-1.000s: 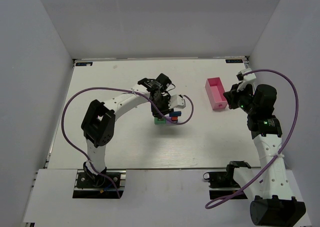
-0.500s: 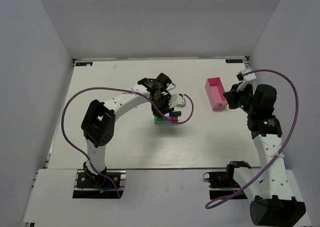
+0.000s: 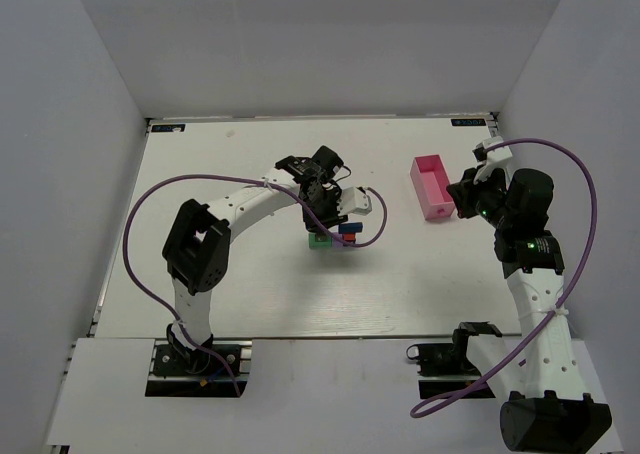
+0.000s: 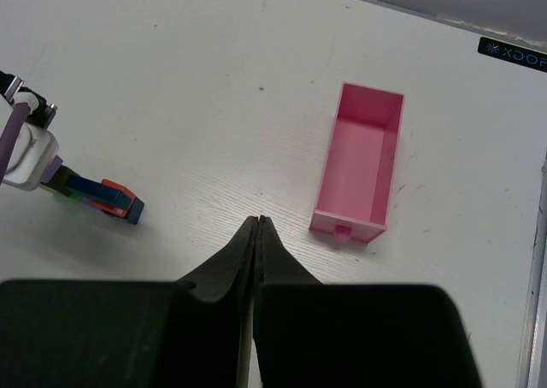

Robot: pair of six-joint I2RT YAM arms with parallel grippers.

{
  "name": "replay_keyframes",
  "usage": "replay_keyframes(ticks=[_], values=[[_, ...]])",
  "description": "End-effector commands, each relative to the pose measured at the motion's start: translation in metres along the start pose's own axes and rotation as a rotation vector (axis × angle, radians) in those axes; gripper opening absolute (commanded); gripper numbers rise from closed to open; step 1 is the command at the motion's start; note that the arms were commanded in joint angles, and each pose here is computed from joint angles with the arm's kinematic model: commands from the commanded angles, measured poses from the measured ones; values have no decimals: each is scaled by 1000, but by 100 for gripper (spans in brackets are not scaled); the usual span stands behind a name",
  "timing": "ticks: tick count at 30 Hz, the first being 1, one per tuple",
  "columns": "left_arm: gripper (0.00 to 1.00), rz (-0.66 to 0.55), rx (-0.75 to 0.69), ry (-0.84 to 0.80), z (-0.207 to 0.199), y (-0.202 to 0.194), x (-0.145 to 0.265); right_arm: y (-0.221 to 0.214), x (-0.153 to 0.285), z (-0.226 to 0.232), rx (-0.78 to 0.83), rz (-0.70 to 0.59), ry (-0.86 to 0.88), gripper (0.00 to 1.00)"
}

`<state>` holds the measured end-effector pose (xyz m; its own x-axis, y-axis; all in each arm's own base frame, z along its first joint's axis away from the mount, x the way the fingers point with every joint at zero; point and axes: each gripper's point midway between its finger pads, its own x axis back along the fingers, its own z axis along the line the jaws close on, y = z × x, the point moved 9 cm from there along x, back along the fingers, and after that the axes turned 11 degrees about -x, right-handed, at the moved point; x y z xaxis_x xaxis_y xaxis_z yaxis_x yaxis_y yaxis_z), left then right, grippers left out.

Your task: Build the wood block tower

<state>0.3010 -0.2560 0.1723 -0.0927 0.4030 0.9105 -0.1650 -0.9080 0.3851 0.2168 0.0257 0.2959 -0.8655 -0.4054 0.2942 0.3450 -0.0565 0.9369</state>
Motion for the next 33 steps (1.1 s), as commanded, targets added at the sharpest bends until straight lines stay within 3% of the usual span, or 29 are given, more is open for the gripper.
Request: replay_keyframes(ticks=[1,13,20,33], values=[[17,-8,-5,5,-1,1,-1,7,3,1,28,-47,9,0],[22,-4,-11,-5,-4,3,-5,7,2,1,27,-46,8,0],[31,-4,-11,-5,-4,3,-5,6,2,1,24,-46,9,0],[39,4,-2,1,-5,1,-3,7,2,1,24,-46,9,0]])
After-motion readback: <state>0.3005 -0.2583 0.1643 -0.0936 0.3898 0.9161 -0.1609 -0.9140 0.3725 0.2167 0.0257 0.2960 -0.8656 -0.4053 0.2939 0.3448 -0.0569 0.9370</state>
